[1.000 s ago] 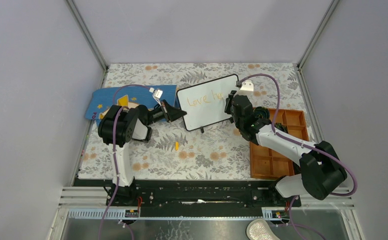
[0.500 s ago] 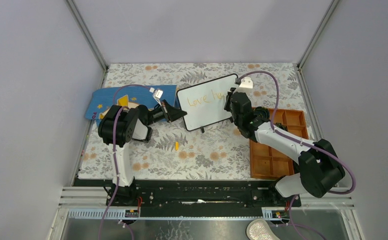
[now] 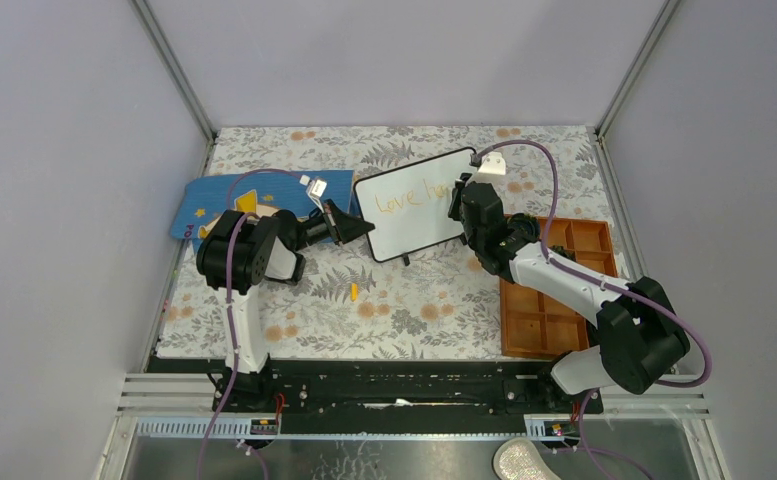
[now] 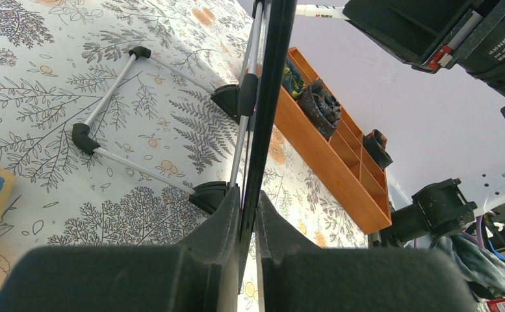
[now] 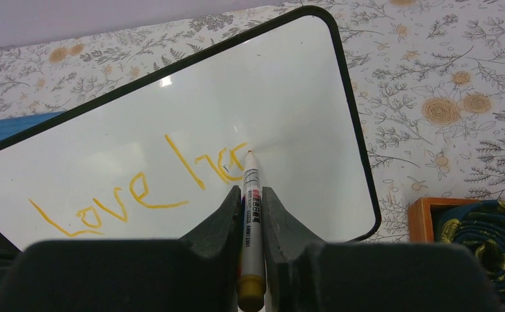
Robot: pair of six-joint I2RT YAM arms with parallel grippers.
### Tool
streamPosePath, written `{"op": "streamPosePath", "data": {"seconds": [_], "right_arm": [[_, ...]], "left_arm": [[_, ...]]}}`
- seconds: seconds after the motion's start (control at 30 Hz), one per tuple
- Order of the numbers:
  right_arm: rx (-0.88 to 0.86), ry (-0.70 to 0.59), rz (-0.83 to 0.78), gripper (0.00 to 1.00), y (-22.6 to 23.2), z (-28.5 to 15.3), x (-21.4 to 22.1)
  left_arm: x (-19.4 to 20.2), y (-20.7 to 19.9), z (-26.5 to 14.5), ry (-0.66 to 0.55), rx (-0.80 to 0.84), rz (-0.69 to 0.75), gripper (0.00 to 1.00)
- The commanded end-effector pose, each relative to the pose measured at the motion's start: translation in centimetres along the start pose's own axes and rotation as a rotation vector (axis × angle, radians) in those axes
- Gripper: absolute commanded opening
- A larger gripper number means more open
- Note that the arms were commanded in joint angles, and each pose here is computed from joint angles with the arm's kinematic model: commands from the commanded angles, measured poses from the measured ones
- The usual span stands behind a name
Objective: Write a sentence on the whiteboard
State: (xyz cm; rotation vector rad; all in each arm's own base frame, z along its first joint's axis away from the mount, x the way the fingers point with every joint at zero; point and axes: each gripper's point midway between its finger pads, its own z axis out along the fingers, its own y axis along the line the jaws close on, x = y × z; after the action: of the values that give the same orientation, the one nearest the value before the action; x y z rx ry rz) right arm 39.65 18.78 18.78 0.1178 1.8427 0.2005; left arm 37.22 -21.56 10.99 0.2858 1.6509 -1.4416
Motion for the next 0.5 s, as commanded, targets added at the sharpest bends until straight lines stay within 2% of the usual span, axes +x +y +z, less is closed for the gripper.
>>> {"op": "streamPosePath", "data": {"seconds": [0.0,0.33,0.47], "right_arm": [[-0.008,-0.09,0.039,0.0,0.8,0.4,-3.6],[-0.016,-0.095,0.037,0.0,1.0,0.5,-4.0],[-0.011,-0.071,0.033,0.0,0.7,0.5,-2.9]], "left_arm": [[1.3,-0.1,-0.5,0.042,-0.01,-0.04,0.0],[1.3,-0.1,-0.4,0.043,-0.009,-0.039,0.0],[1.2,-0.1,-0.4,0.043,-0.008,-0.037,0.0]]}}
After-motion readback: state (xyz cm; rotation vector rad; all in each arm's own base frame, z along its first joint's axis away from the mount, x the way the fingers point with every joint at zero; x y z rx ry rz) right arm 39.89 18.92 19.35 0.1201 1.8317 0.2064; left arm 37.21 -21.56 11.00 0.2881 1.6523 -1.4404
